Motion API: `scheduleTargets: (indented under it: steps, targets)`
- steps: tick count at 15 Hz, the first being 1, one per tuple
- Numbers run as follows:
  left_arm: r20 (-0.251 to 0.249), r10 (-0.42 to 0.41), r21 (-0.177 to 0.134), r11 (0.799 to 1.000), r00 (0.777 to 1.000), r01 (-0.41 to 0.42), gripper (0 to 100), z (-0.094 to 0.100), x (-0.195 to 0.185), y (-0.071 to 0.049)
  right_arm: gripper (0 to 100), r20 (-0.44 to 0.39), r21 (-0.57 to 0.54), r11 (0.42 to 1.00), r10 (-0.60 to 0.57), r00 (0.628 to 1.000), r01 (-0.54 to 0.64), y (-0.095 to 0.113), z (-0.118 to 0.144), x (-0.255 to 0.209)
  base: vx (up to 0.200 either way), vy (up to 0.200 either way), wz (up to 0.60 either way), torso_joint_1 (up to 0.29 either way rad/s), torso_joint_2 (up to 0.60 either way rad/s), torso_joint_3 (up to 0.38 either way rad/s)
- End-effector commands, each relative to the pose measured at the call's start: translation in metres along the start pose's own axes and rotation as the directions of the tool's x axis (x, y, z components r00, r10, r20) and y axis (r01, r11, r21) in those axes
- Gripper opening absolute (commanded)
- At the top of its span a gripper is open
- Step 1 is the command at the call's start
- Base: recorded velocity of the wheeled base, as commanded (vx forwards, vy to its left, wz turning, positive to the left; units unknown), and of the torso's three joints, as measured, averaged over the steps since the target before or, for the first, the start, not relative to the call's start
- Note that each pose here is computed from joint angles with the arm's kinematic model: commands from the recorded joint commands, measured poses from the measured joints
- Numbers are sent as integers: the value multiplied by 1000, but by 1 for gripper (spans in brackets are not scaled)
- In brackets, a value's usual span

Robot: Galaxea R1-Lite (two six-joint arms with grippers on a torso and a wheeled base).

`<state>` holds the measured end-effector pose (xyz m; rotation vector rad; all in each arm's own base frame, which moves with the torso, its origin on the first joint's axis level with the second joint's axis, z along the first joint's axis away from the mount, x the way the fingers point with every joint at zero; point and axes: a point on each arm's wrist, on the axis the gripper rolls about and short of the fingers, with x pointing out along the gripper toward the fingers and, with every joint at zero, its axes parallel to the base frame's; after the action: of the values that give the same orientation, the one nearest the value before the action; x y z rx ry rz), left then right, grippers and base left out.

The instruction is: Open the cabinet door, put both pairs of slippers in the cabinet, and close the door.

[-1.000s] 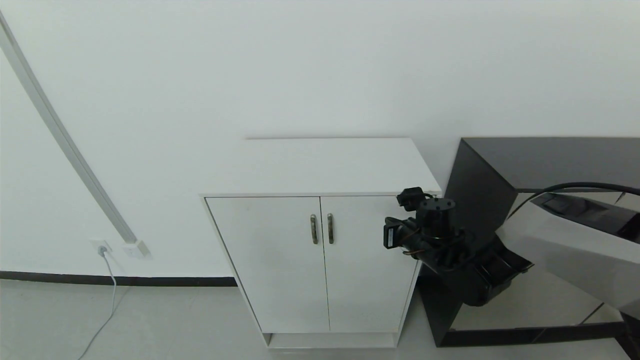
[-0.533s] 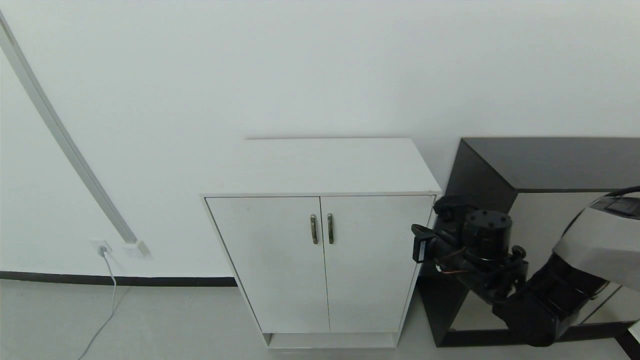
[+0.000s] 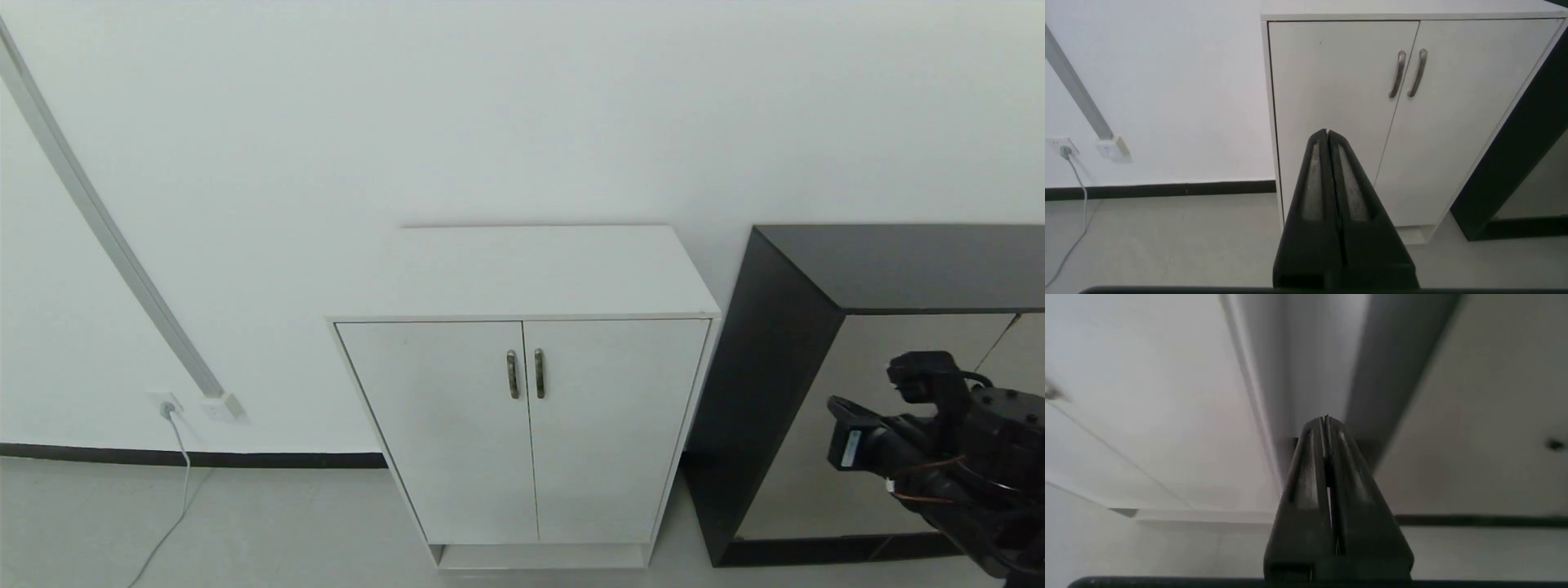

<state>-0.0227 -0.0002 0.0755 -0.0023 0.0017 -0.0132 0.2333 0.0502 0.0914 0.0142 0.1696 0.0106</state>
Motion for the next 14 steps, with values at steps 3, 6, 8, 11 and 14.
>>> scheduleTargets:
  steps: [3,6,8,11,14]
  targets:
    - [0,-1,-1,1000,1000,1,0,0,0,0,0,43,13,993,-121,992,120,-35,10,-58,0,0,0,0,0,0]
    - [0,-1,-1,1000,1000,1,0,0,0,0,0,-6,12,994,-107,994,107,-38,13,-82,0,0,0,0,0,0]
    - [0,-1,-1,1000,1000,1,0,0,0,0,0,-63,6,999,-44,997,45,-39,10,-107,0,0,0,0,0,0]
    - [0,-1,-1,1000,1000,1,0,0,0,0,0,-120,38,999,-21,993,25,-41,3,-139,0,0,0,0,0,0]
    - [0,-1,-1,1000,1000,1,0,0,0,0,0,-170,57,998,33,985,-23,-43,-12,-172,0,0,0,0,0,0]
